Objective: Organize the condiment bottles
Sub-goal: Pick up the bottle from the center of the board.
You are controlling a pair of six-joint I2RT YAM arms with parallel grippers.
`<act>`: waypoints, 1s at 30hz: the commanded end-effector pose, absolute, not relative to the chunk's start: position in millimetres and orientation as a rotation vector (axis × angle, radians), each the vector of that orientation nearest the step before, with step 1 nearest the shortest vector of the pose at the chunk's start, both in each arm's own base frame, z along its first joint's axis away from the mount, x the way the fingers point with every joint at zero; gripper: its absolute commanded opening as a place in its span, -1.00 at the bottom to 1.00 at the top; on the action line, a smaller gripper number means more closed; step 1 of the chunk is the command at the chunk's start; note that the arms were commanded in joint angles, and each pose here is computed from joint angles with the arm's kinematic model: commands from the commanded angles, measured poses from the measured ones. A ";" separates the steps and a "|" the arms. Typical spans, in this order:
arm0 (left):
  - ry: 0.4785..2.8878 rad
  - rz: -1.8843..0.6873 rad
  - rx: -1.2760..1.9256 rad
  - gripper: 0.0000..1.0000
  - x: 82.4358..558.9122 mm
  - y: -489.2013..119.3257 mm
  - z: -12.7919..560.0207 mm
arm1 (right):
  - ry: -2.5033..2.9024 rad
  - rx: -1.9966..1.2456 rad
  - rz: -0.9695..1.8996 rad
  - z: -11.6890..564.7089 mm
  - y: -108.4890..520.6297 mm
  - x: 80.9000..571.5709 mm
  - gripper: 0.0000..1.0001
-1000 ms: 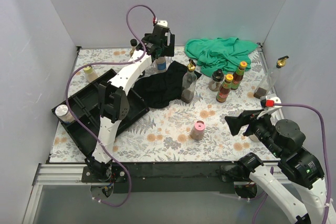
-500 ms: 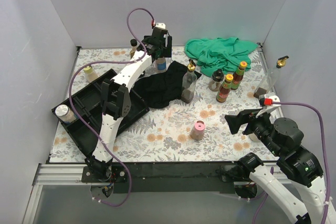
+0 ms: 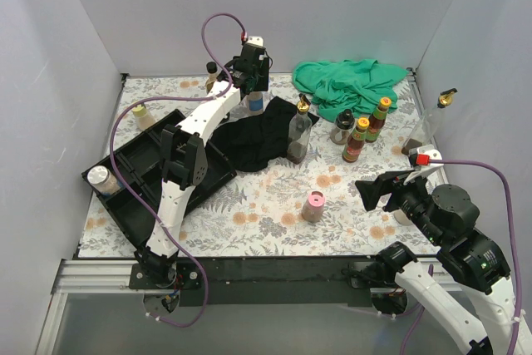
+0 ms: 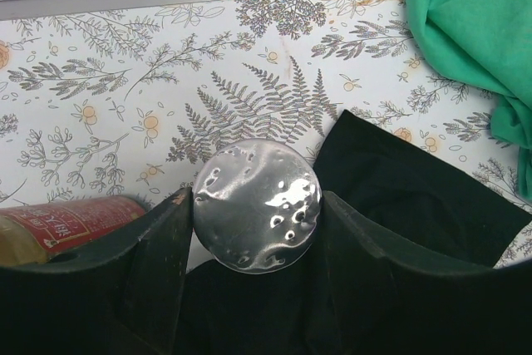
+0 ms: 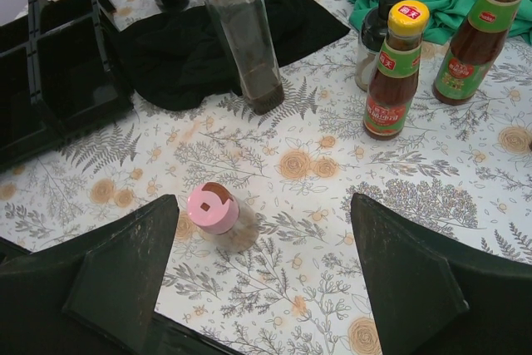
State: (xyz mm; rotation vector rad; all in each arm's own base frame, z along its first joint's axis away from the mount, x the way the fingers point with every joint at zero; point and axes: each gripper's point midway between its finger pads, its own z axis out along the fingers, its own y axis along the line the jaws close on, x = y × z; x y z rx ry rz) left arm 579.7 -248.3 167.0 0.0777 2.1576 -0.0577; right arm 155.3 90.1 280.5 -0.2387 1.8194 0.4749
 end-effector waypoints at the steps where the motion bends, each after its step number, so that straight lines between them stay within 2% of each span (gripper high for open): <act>1: 2.099 -0.116 0.070 -0.92 575.4 -247.5 207.2 | 1.764 -0.233 0.487 297.0 92.1 159.1 0.85; 2: 2.091 -0.126 0.063 -1.00 574.2 -247.4 213.3 | 1.764 -0.233 0.485 297.0 91.8 159.2 0.85; 11: 1.979 -0.227 0.021 -1.00 567.0 -250.8 279.7 | 1.757 -0.230 0.486 297.5 91.5 159.2 0.85; 17: 1.917 -0.266 0.016 -1.00 544.9 -246.4 327.7 | 1.750 -0.220 0.472 299.4 88.8 160.2 0.85; 25: 1.884 -0.211 -0.038 -1.00 489.5 -213.9 380.9 | 1.716 -0.208 0.478 314.9 85.6 157.6 0.85; 30: 1.904 -0.183 -0.147 -1.00 424.0 -168.1 398.6 | 1.690 -0.198 0.504 323.6 84.7 152.5 0.84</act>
